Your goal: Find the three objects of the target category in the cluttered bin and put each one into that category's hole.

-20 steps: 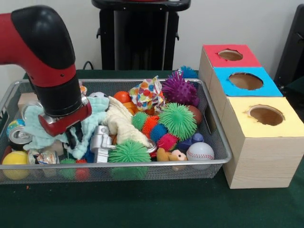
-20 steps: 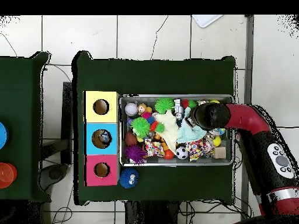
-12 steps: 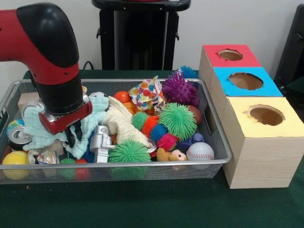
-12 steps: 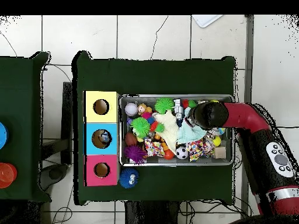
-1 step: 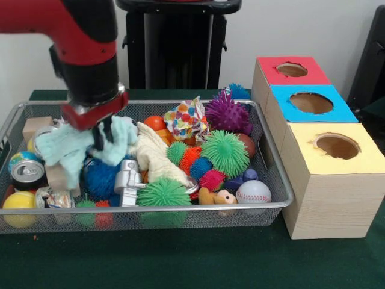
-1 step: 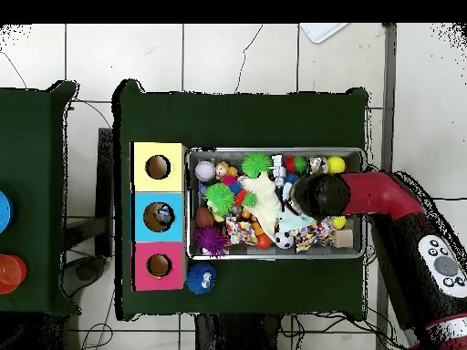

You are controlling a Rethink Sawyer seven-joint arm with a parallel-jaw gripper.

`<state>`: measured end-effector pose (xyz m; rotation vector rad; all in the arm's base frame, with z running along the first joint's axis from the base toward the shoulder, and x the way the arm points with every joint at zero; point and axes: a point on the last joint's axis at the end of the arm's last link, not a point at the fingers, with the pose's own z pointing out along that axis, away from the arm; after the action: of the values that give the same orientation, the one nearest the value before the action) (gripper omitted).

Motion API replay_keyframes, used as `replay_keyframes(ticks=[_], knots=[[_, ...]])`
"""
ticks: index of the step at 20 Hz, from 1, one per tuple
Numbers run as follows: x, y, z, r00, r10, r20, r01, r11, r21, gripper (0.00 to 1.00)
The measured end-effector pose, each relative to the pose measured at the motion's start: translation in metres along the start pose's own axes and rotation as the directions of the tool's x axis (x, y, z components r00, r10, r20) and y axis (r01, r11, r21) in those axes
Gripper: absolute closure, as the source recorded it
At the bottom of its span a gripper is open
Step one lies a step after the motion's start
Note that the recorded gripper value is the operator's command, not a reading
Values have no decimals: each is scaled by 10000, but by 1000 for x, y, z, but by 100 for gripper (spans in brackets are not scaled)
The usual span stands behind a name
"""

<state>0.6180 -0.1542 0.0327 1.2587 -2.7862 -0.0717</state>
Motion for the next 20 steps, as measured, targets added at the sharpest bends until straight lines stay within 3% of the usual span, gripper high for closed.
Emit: replay_keyframes(ticks=[1, 3, 6, 11, 16, 18, 19, 20], knots=[[-1, 10, -6, 9999, -40, -104, 39, 10000, -66, 100], [-11, 55, -29, 9991, -46, -432, 28, 9992, -405, 100], [-18, 83, -40, 9982, 101, -589, -137, 9980, -609, 100], [-44, 161, -54, 9923, 999, -728, -1067, 9896, -969, 100], [-61, 207, -54, 9773, 1991, -724, -2065, 9715, -1160, 100], [-65, 221, -53, 9685, 2357, -806, -2444, 9614, -1264, 100], [-67, 232, -51, 9595, 2653, -942, -2766, 9510, -1383, 100], [-69, 236, -51, 9558, 2765, -996, -2888, 9467, -1429, 100]])
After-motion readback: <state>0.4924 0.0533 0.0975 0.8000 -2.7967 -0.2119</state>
